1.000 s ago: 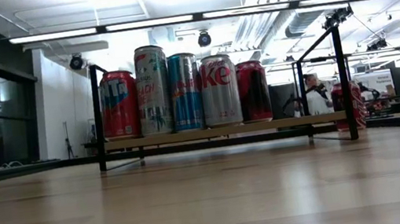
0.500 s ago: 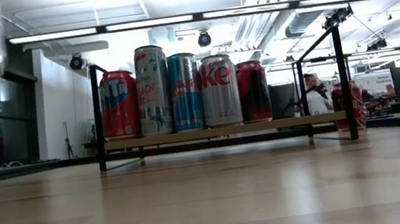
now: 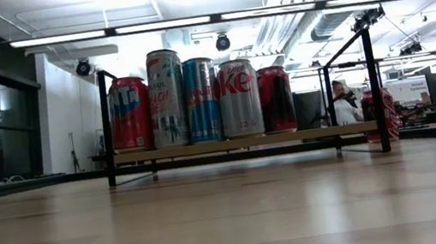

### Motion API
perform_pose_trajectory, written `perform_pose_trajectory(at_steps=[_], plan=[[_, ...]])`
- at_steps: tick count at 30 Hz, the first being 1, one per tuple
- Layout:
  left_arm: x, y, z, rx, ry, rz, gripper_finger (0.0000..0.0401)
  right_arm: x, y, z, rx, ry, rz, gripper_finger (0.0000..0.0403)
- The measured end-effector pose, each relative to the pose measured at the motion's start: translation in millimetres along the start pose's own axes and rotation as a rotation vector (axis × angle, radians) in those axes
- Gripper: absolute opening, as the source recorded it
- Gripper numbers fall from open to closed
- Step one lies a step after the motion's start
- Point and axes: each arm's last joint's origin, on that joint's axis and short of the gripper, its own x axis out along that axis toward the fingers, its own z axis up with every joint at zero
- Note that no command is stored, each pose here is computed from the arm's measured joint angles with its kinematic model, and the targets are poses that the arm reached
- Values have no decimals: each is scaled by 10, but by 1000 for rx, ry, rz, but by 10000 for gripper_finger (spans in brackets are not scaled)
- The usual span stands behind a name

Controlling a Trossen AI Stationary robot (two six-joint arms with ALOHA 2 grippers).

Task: Place canned beverage on shelf
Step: Put the red-silver soda can on the shelf aligned with the other red-silver soda cans

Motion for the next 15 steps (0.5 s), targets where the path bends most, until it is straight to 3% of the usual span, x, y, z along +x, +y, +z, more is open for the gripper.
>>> perform_pose_trajectory(at_steps=[5, 10, 15], plan=[[657, 500, -24, -117, 5, 2, 193, -35, -56, 97, -53, -41, -28, 0], [1409, 658, -154, -145, 87, 40, 194, -82, -135, 215, -91, -83, -59, 0], [1974, 755, -264, -205, 170, 52, 194, -77, -211, 258, -102, -96, -90, 0]])
